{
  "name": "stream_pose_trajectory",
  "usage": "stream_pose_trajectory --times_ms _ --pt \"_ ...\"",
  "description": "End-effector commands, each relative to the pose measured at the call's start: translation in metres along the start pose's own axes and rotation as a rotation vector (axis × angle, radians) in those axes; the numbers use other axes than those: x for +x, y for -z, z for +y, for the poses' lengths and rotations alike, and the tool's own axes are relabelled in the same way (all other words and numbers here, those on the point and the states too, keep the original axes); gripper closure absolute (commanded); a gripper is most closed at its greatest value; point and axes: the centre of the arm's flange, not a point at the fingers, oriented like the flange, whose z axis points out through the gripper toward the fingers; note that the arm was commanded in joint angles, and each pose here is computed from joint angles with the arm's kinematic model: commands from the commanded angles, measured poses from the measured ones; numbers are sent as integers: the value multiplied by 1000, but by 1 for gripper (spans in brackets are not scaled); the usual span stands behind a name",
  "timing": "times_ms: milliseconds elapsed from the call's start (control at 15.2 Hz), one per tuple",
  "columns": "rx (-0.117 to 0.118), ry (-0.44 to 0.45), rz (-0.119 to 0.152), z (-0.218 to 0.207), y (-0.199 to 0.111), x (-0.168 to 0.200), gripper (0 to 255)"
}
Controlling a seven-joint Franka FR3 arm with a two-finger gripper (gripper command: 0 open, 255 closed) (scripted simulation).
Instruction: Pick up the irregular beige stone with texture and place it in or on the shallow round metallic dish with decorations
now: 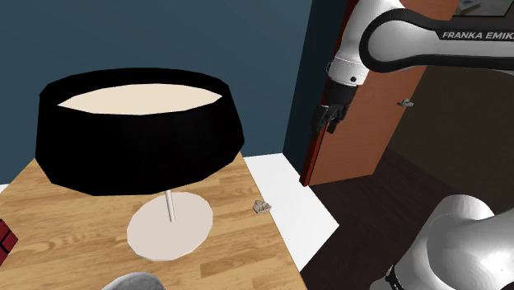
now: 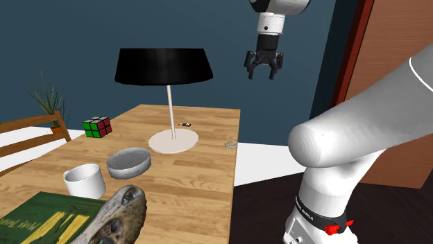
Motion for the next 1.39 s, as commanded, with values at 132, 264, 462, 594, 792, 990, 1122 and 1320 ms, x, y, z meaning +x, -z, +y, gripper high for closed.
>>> stream_pose_trajectory --times_ms 132,264,462,594,792,990,1122,1320 --pt "7 13 -29 -5 -52 22 0" --pt "10 19 -44 -9 -76 34 0" --pt "14 29 -66 -14 -113 51 0" --pt "18 35 -81 -18 -137 62 0" --pt "22 45 -103 -24 -175 78 0" --pt "27 54 -125 -30 -212 93 0" --pt "30 61 -140 -34 -238 103 0" --pt "35 70 -162 -41 -276 116 0"
